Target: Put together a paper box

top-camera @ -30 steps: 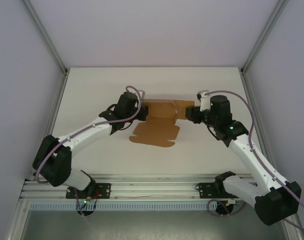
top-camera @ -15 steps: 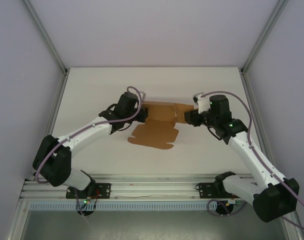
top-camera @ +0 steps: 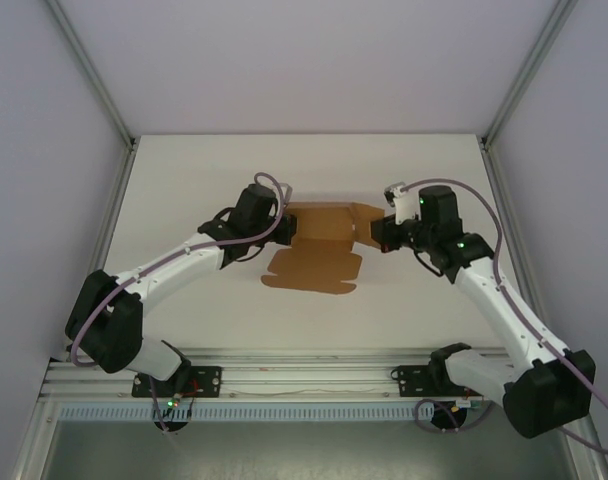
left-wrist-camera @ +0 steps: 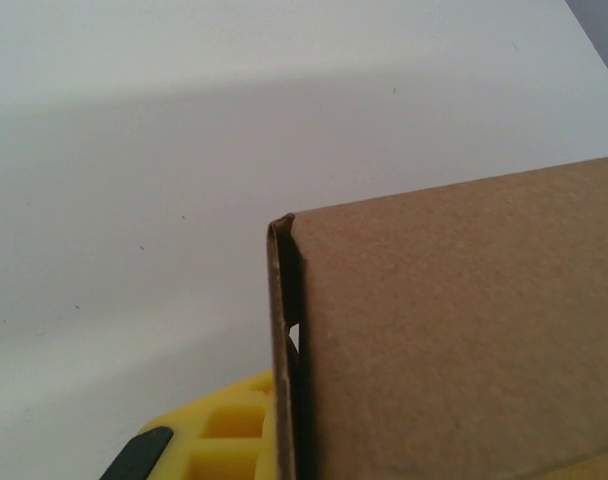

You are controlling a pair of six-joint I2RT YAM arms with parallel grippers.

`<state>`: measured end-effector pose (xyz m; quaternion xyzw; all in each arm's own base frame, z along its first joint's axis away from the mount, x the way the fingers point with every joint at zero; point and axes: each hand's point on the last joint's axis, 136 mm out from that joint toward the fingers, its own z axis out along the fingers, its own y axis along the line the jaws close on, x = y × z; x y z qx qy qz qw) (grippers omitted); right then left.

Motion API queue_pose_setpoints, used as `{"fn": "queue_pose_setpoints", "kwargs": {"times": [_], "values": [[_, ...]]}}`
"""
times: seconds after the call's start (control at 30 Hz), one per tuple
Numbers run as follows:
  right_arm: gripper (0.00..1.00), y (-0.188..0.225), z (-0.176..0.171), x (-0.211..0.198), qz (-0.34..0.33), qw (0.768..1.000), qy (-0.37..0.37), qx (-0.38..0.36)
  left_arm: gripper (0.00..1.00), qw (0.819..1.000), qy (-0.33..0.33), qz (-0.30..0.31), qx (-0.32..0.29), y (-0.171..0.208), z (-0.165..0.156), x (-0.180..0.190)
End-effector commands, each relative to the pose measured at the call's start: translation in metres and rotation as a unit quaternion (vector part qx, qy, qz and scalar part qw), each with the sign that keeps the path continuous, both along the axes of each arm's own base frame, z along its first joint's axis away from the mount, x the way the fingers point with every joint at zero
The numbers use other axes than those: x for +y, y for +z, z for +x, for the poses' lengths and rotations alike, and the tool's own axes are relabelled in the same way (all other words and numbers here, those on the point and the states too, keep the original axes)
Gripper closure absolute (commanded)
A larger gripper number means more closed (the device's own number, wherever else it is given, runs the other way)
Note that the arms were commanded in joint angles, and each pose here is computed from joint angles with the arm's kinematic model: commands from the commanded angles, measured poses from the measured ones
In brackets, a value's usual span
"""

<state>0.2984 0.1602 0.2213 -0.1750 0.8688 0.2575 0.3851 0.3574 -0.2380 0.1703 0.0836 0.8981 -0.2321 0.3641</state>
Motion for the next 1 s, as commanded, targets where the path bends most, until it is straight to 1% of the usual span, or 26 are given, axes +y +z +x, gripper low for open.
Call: {"fn": "queue_pose_setpoints", "kwargs": {"times": [0.0,0.07,0.1,0.23,0.3,0.37,0.47,0.53,0.67,0.73,0.83,0.9,0.97], "values": [[0.97,-0.012,0.023,-0.034,-0.058,0.993,-0.104,0.016,1.00,0.999,-0.012,-0.022,-0.027,0.026,0.007,-0.010],[1.00,-0.015,0.028,-0.045,-0.080,0.988,-0.135,0.015,1.00,0.999,-0.011,-0.020,-0.028,0.026,0.007,-0.010],[1.00,-0.022,0.032,-0.047,-0.090,0.985,-0.142,0.022,1.00,0.999,-0.009,-0.020,-0.028,0.027,0.008,-0.009],[1.00,-0.027,0.038,-0.051,-0.115,0.979,-0.168,0.019,1.00,0.999,-0.006,-0.017,-0.029,0.026,0.010,-0.010],[1.00,-0.031,0.043,-0.052,-0.142,0.972,-0.186,0.011,1.00,0.999,-0.007,-0.020,-0.028,0.026,0.012,-0.012],[1.00,-0.032,0.047,-0.055,-0.193,0.957,-0.216,0.000,1.00,0.999,-0.005,-0.019,-0.026,0.024,0.014,-0.013],[1.00,-0.029,0.052,-0.055,-0.277,0.928,-0.248,-0.026,1.00,1.000,-0.001,-0.015,-0.023,0.022,0.017,-0.015],[1.00,-0.026,0.054,-0.053,-0.294,0.917,-0.268,-0.030,1.00,1.000,0.005,-0.012,-0.020,0.018,0.020,-0.014],[1.00,-0.021,0.059,-0.051,-0.306,0.901,-0.304,-0.035,1.00,1.000,0.012,-0.011,-0.014,0.012,0.022,-0.015],[1.00,-0.022,0.061,-0.046,-0.317,0.901,-0.296,-0.032,1.00,1.000,0.013,-0.011,-0.013,0.011,0.024,-0.015],[0.99,-0.024,0.060,-0.036,-0.295,0.915,-0.274,-0.032,1.00,1.000,0.018,-0.005,-0.013,0.006,0.026,-0.014],[0.89,-0.021,0.058,-0.033,-0.276,0.922,-0.269,-0.039,1.00,1.000,0.027,-0.002,-0.016,0.001,0.029,-0.012],[0.77,-0.013,0.053,-0.031,-0.253,0.932,-0.257,-0.045,1.00,0.999,0.033,-0.002,-0.017,-0.003,0.031,-0.011]]}}
